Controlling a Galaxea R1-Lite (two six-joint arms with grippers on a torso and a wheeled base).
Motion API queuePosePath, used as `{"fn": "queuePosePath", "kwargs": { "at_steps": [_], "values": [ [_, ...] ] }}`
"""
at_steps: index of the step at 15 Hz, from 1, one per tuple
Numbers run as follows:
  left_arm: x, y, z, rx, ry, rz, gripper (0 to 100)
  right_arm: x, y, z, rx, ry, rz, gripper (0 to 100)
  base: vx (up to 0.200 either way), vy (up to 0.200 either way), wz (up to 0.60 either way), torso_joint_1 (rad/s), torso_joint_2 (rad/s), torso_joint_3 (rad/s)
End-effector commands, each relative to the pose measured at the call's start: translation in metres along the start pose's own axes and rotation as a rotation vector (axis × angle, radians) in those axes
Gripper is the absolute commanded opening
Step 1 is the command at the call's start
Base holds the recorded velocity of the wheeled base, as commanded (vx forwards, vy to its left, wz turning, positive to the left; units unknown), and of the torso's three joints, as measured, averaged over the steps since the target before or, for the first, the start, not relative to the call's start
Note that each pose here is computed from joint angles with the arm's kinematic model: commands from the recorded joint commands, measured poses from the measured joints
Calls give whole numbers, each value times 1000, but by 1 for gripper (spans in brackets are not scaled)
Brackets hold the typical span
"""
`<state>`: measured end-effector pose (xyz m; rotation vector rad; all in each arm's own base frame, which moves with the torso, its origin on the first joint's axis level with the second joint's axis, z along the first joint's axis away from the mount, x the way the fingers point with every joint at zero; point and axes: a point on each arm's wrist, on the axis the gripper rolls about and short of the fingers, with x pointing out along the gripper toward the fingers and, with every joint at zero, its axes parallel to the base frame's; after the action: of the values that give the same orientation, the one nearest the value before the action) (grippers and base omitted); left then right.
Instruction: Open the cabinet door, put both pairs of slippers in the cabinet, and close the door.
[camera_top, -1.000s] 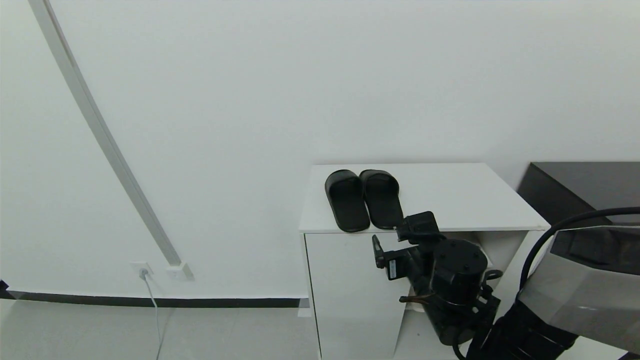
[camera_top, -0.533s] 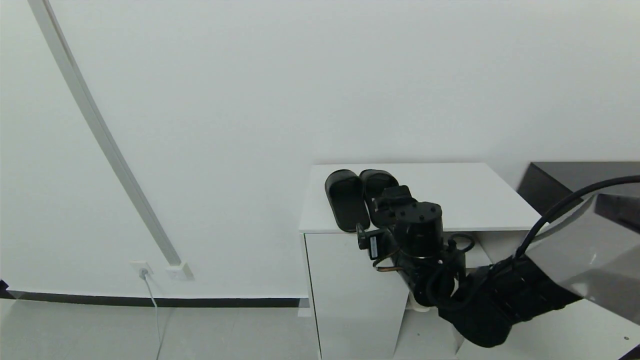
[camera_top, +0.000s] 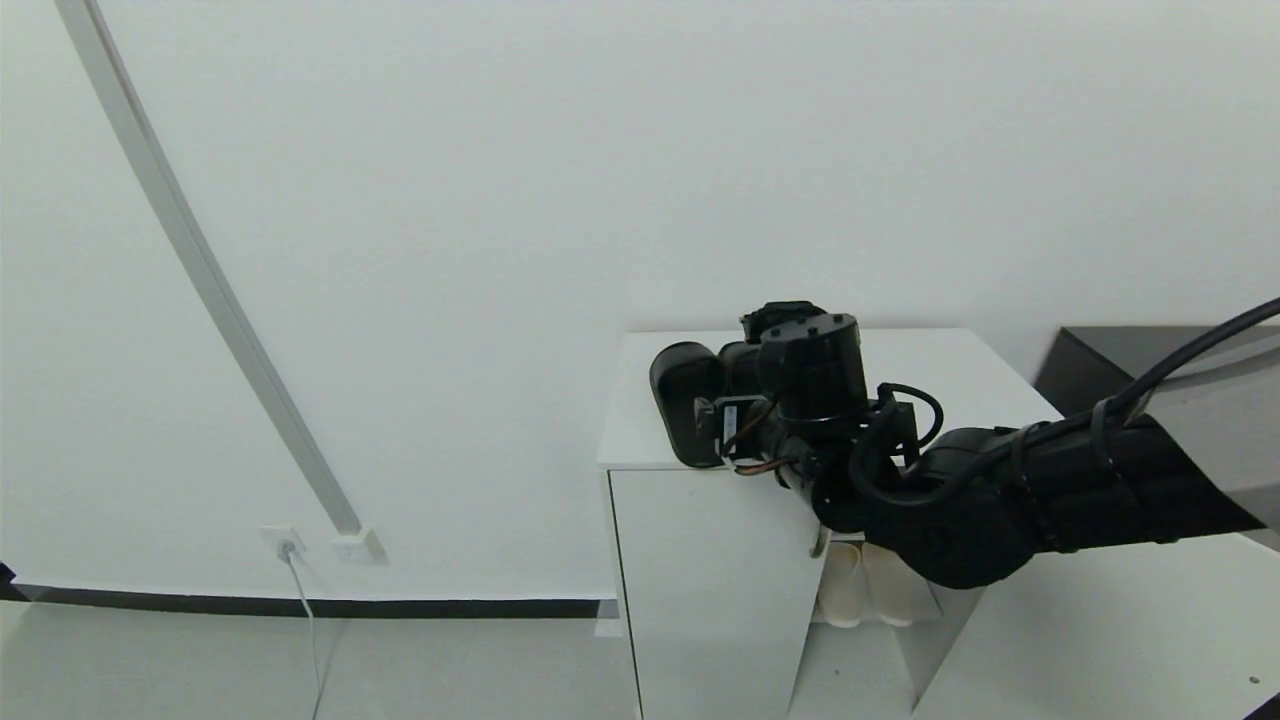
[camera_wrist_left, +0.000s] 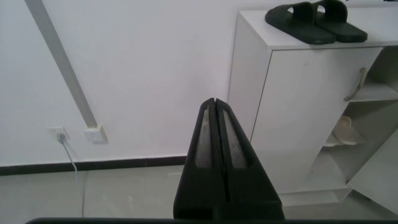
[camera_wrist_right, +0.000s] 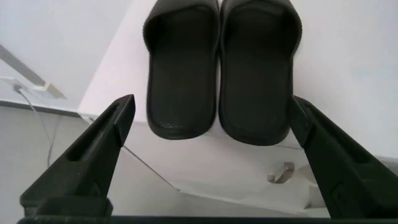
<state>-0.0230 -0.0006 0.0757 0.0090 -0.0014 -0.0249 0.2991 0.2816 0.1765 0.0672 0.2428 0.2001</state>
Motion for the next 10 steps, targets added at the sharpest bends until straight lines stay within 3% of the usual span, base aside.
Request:
{"fn": "queuePosePath", "kwargs": {
  "at_steps": [1,6,10],
  "values": [
    [0,0,0,0,1,-1,0,-1,-1,-3,-5,8,2,100,200,0,0,-17,-7,7],
    [0,0,0,0,1,0,0,0,1,-31,-25,77,-3,100,200,0,0,7,2,0],
    [0,0,0,-1,1,0,0,18,6,-54,-36,92,5,100,0,0,0,0,0,0]
  ]
}}
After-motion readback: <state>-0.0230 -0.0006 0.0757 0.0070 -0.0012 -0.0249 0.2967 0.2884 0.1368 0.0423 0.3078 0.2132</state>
